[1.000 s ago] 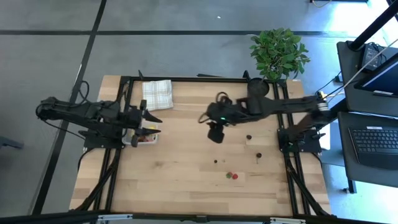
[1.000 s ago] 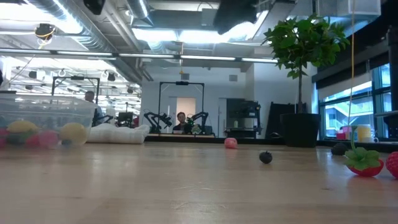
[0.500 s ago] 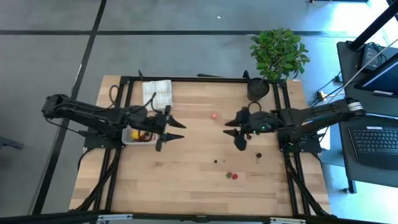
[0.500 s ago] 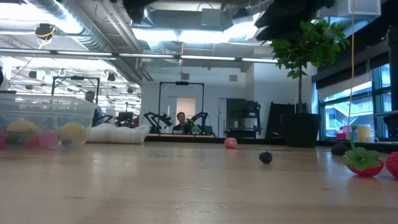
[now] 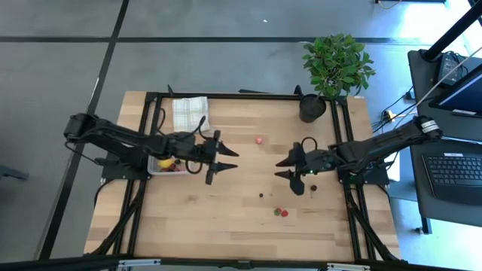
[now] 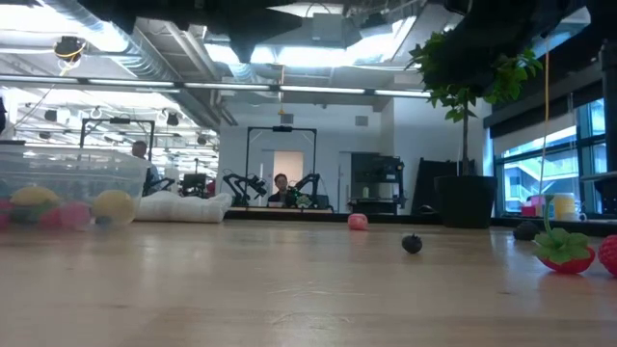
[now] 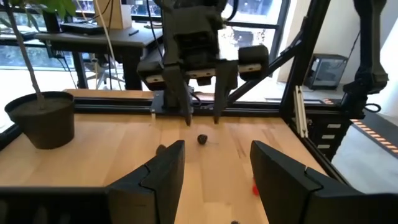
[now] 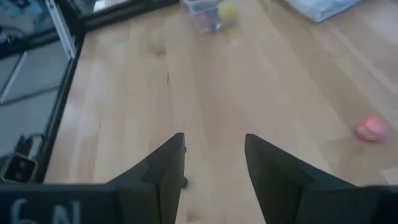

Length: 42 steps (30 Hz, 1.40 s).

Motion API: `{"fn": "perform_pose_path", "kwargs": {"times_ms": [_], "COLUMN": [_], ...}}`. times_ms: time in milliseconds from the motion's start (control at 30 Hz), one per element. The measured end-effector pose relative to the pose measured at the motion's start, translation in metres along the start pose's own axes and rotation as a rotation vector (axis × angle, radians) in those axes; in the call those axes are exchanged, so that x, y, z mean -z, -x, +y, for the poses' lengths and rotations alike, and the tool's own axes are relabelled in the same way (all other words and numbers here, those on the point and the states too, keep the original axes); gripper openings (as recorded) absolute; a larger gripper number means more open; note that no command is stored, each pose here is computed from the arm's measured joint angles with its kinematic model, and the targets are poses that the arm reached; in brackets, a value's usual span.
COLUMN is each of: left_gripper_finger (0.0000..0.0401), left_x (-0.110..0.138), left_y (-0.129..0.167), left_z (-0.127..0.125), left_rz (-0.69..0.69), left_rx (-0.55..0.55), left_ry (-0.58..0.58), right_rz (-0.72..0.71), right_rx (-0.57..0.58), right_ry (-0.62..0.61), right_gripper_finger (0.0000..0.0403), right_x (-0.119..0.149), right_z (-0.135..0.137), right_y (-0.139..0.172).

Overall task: Pick and placing Produce into tupperware
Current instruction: Put the red strawberry into the transparent bin

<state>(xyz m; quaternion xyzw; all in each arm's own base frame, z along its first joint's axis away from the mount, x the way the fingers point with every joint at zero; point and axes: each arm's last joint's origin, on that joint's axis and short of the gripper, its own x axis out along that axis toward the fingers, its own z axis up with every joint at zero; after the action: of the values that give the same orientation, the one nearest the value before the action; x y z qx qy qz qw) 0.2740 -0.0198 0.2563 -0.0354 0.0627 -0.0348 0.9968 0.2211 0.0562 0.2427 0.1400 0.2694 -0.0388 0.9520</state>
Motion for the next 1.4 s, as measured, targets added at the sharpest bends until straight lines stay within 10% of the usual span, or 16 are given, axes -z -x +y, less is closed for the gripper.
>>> {"fn": "perform_pose_path", "kwargs": {"times_ms": [500, 1400], "left_gripper_finger": [0.0176, 0.0176], "left_x": [0.009, 0.010], "left_y": [-0.008, -0.008], "left_z": [0.001, 0.002], "left_rz": [0.031, 0.031], "left_rx": [-0.011, -0.089], "left_ry": [-0.005, -0.032], "right_rz": [0.236, 0.387], "right_rx": [-0.362, -0.175], "right_ry": [0.070, 0.389], "right_gripper_finger": [0.0170, 0.0098], "right_x": [0.043, 0.089], "right_z": [0.060, 0.092], "right_y": [-0.012, -0.076]}}
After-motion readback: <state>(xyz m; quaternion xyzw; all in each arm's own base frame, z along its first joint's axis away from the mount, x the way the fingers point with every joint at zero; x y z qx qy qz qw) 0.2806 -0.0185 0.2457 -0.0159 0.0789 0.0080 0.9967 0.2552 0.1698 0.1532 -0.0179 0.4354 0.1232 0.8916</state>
